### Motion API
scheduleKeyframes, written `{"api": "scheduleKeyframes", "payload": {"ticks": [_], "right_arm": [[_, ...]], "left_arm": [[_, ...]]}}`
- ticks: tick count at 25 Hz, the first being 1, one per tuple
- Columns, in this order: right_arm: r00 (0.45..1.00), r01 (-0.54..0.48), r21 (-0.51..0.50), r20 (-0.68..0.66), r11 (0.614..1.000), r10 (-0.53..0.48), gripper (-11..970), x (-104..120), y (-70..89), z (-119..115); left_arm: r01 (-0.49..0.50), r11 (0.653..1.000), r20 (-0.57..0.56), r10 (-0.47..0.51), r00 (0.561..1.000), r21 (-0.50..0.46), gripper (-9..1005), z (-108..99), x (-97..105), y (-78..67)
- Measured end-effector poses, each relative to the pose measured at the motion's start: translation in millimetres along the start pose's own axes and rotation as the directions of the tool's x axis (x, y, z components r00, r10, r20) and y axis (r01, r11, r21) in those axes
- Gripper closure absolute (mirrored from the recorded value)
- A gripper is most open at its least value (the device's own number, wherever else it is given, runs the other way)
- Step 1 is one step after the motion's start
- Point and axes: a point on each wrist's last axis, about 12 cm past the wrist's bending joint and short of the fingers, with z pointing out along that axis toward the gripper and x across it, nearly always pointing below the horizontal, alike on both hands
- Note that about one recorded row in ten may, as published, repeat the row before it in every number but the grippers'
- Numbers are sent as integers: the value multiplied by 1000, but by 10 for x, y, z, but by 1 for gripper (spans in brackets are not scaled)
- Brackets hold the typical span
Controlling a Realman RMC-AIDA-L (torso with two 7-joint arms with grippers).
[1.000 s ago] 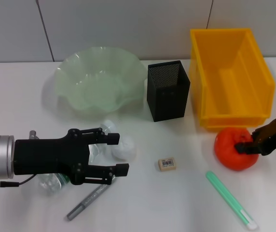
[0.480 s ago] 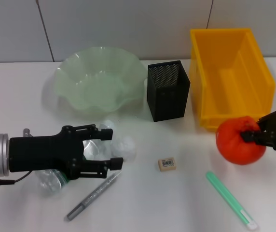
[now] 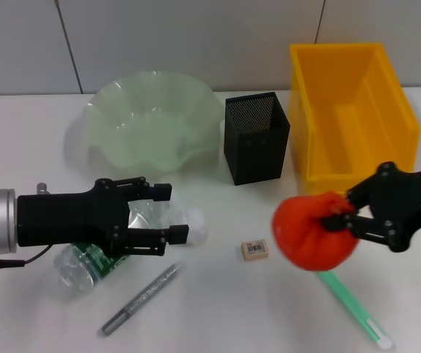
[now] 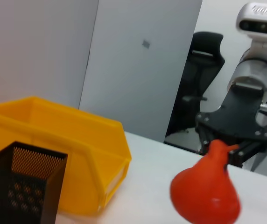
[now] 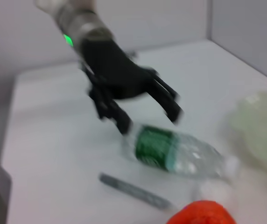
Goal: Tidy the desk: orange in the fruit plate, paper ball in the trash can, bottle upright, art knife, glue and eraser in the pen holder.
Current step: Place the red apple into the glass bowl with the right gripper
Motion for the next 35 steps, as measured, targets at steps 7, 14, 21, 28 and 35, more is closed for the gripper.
{"api": "scheduleKeyframes", "payload": {"ticks": [7, 14, 21, 28, 35], "right_arm": [[985, 63, -62, 163, 996, -52, 919, 0, -8, 68], [975, 95, -77, 210, 992, -77, 914, -49, -30, 143], [969, 128, -80, 221, 988, -108, 909, -130, -61, 247], [969, 134, -75, 220, 988, -115, 904, -188, -141, 394], [975, 93, 15, 201, 996, -95, 900, -178, -260, 377]], "left_arm": [[2, 1000, -27, -2, 1000, -7, 162, -39, -1, 27], [5, 1000, -30, -5, 1000, 10, 162, -5, -36, 28], [20, 997, -23, -18, 1000, 73, 162, 81, -123, -7], [23, 996, -25, -21, 999, 83, 162, 147, -183, 10], [10, 999, 0, -10, 1000, -41, 163, -53, -58, 81]]}}
